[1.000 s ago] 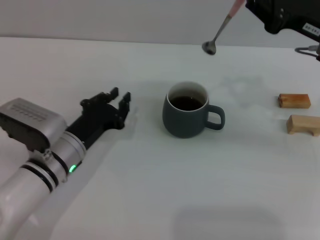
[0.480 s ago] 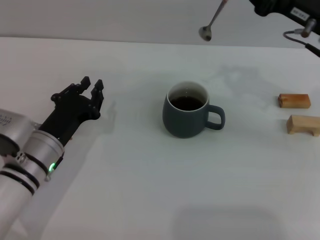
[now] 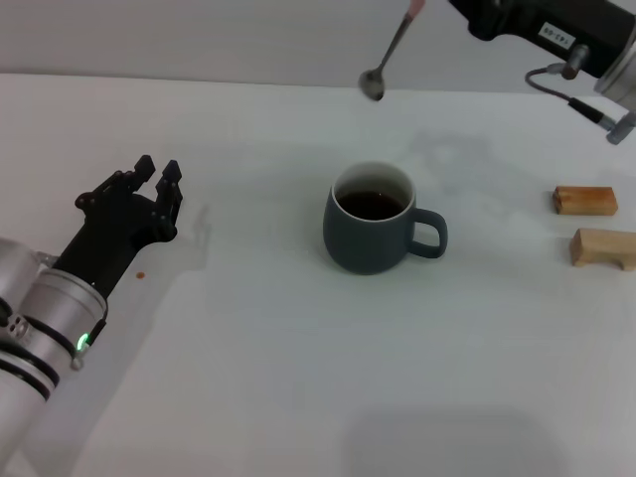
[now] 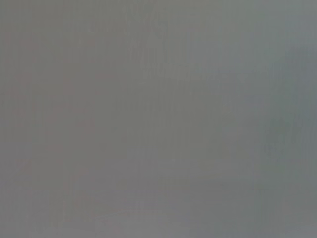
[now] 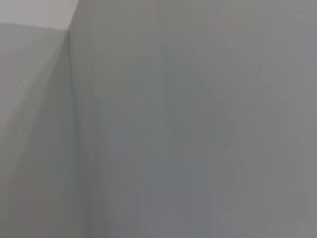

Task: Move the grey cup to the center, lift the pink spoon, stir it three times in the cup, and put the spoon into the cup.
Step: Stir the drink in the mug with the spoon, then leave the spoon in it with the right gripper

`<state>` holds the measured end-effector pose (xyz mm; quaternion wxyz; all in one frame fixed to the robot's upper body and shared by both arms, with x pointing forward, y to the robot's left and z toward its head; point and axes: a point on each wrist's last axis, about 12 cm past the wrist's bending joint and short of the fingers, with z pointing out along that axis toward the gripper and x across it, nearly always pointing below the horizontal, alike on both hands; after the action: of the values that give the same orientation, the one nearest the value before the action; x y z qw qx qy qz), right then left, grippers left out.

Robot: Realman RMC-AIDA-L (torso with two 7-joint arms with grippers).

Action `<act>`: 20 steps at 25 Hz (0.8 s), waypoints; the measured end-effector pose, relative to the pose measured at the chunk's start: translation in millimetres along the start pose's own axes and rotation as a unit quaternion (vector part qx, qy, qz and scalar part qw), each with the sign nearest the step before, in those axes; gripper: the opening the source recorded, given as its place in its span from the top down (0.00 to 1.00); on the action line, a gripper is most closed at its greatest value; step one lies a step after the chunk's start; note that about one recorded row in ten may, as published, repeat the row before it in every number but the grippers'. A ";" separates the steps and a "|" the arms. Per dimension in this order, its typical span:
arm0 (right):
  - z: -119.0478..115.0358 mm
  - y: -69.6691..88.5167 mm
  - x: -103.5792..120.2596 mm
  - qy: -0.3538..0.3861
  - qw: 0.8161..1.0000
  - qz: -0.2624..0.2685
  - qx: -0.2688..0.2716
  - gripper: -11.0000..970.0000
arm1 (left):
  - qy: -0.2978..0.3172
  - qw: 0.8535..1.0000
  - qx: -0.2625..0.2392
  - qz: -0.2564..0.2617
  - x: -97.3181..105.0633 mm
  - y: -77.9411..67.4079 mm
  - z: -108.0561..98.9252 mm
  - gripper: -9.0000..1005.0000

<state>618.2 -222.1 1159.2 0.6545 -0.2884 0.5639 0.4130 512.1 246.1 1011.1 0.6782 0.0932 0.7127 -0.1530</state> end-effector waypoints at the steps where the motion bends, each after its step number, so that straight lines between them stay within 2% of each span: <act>1: 1.7 0.9 0.4 0.004 1.000 0.012 -0.005 0.89 | 0.000 1.000 -0.001 -0.001 0.6 0.0 -1.5 0.69; 8: 12.1 -2.8 -2.3 0.057 0.994 0.092 -0.024 0.89 | 0.005 1.000 -0.005 -0.004 5.8 -0.3 -10.0 0.69; 14: 13.9 -7.1 7.8 0.097 0.989 0.109 0.001 0.89 | 0.006 1.000 -0.008 -0.006 7.6 0.3 -14.8 0.69; 20: 14.3 -0.2 25.8 0.126 0.984 0.124 0.006 0.89 | 0.007 1.000 -0.010 -0.007 8.6 0.0 -16.6 0.69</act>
<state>626.1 -204.5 1136.8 0.5235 -0.2616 0.6759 0.4480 496.0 251.2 1003.0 0.6733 0.0822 0.7193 -0.1503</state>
